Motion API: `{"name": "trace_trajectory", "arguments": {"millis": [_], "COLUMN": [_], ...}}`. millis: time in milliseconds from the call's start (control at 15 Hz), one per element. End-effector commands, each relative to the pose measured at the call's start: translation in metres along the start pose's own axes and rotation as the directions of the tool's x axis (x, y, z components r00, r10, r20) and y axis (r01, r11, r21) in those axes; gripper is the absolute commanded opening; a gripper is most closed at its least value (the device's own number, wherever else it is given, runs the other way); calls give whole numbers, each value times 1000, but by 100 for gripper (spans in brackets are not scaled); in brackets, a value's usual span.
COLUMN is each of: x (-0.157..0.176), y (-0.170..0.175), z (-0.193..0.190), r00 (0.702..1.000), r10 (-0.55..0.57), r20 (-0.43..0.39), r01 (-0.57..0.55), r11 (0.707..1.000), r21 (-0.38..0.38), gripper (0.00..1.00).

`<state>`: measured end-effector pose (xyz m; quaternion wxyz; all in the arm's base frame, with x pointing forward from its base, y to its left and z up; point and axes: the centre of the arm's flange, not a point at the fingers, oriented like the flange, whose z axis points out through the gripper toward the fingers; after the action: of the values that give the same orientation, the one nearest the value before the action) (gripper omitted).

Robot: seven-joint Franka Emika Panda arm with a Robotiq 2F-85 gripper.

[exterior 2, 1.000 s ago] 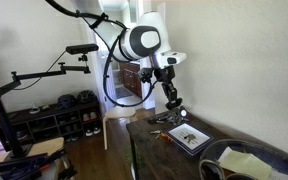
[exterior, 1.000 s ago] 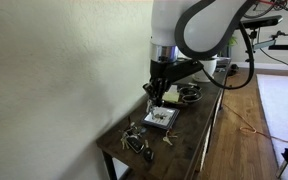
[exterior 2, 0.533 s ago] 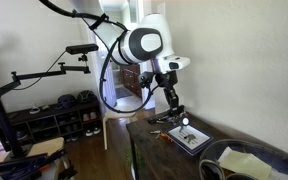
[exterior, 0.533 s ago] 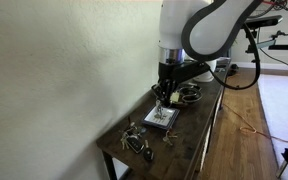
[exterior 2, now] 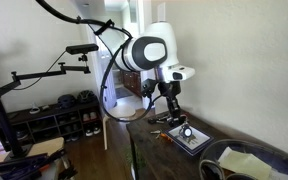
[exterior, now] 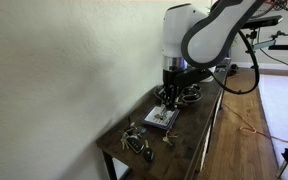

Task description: Put the two sets of keys on top of the blue and white object.

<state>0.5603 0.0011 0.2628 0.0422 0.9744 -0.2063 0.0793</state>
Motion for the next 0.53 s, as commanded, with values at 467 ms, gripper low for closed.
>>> {"name": "trace_trajectory", "arguments": {"millis": [467], "x": [27], "y": [-1], "z": [51], "r00": [998], "r10": [15], "r20": [64], "r01": [-17], "r11": [999], "r21": [30], "gripper": [7]}}
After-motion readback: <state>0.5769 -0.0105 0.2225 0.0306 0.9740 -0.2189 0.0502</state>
